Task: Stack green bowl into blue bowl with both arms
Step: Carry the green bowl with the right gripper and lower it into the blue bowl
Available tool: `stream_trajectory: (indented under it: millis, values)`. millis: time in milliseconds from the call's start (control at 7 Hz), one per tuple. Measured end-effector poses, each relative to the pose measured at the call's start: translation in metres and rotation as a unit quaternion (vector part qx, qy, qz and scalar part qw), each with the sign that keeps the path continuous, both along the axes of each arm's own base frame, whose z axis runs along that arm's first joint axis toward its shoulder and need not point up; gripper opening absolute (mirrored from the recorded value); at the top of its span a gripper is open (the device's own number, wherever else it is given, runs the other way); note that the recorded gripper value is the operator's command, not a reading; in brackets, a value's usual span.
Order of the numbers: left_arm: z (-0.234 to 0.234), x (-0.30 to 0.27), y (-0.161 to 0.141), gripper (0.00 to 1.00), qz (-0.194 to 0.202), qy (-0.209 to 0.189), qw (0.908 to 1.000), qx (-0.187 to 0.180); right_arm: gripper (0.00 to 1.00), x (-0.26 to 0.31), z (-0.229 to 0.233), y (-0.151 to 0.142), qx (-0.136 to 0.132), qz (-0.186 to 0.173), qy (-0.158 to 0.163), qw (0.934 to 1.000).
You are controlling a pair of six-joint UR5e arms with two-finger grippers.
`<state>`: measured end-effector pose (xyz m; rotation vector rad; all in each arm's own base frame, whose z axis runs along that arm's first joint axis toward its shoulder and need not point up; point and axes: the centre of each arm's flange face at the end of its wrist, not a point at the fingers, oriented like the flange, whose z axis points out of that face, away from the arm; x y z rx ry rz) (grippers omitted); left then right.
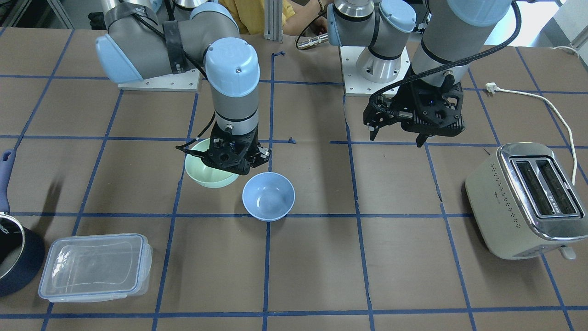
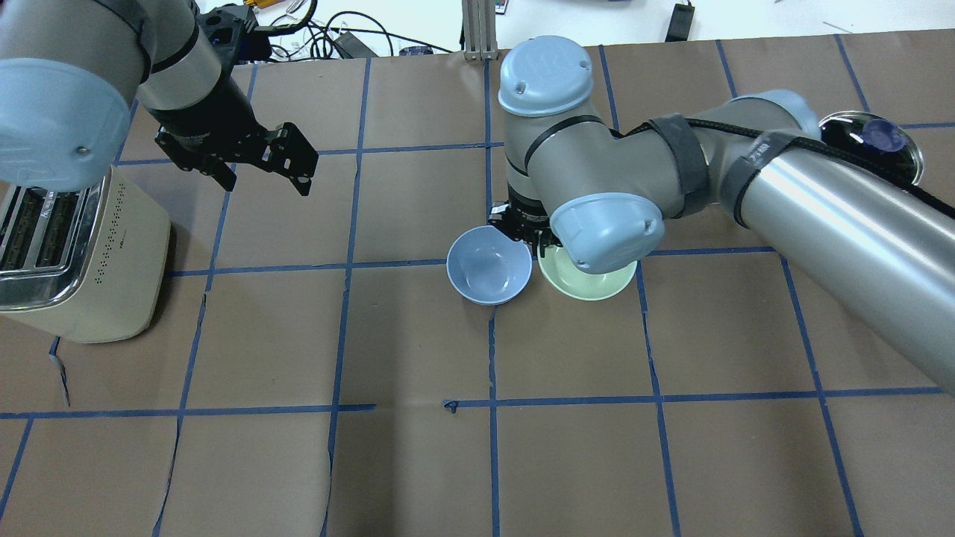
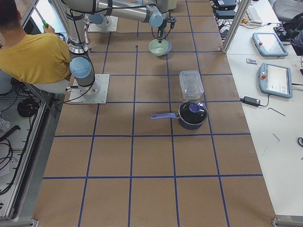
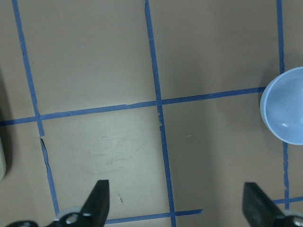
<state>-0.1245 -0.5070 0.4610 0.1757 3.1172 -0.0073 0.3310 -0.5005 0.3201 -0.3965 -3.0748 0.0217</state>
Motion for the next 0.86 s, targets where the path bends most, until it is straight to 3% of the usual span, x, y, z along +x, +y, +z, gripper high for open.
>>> stream_trajectory:
  millis: [429,857]
  values:
    - [-0.001,0.001,0.000,1.00,0.004,0.001,1.0000,0.003,0.00,0.063,-0.027,-0.025,0.007,-0.041,0.000,0.9992]
    - [0.002,0.001,-0.002,1.00,0.011,0.000,0.9999,-0.003,0.00,0.081,-0.043,-0.028,0.021,-0.047,-0.009,0.9987]
